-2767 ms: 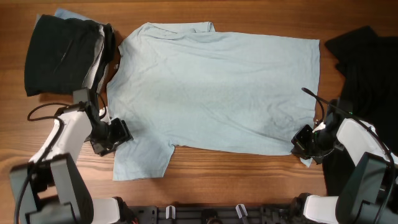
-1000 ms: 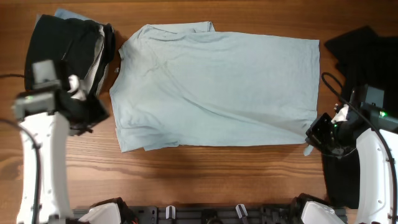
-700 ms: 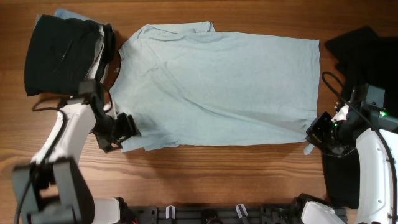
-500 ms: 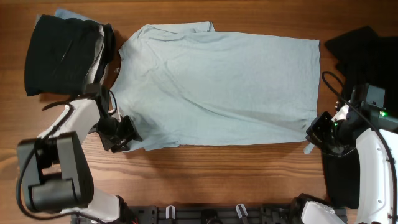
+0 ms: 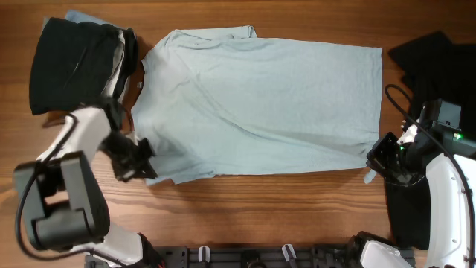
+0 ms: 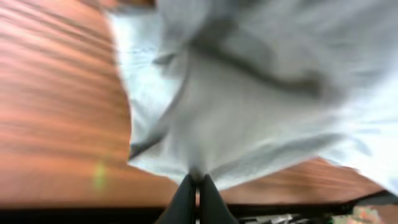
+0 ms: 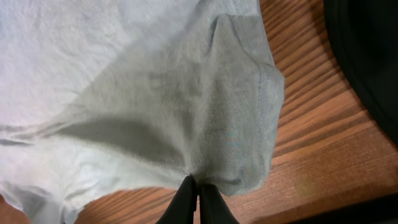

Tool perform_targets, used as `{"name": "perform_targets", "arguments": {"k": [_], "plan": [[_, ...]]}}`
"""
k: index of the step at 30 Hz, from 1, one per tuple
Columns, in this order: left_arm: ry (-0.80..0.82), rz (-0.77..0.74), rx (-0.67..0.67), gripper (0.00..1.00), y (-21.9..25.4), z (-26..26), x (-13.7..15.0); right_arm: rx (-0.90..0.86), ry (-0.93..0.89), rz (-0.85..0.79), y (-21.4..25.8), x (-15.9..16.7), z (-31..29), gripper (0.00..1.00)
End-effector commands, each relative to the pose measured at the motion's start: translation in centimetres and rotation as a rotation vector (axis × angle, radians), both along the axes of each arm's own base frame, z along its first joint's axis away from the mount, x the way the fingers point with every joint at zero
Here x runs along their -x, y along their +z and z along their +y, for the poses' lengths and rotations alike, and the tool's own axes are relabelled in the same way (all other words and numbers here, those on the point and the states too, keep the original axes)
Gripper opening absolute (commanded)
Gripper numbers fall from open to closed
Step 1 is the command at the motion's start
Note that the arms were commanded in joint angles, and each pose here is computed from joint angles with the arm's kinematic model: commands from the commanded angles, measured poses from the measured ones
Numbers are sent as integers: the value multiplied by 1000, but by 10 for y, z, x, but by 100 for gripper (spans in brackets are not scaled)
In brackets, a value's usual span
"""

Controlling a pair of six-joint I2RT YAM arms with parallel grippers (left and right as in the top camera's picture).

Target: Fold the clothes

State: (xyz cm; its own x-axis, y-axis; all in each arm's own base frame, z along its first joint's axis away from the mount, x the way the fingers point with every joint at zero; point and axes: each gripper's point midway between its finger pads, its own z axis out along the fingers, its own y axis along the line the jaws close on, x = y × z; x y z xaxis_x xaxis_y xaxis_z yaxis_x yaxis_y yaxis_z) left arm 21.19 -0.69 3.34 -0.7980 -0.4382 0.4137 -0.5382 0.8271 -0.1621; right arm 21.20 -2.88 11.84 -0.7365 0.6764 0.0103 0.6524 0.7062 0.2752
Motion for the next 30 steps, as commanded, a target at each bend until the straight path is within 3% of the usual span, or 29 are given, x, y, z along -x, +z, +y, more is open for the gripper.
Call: {"name": "perform_targets", "arguments": {"k": [1,7,11,12,13,15,19,22,25,30], "plan": [[-3,-205,-121,4,60,34,-35,32,-8,3,2,-2,-6,4],[24,-387,-227,4,130,54,-46,21,-5,35,1,5,-3,4],[21,-429,-233,4,144,49,-40,24,-1,38,1,6,-4,4],[10,-422,-230,7,143,47,-38,25,-2,36,1,6,-4,4],[0,-414,-223,29,140,43,-37,25,-2,34,1,5,-4,4],[-35,-399,-211,49,128,34,-37,26,-2,31,1,5,-4,5],[-94,-371,-152,60,78,8,-38,27,-5,28,1,4,-5,5],[-152,-341,-120,63,34,-6,-32,27,-5,28,1,4,-5,5],[-245,-311,-95,57,1,-17,-21,27,-5,28,1,4,-5,5],[-278,-258,-76,59,-26,-27,-14,29,-5,22,2,2,-5,5]]}}
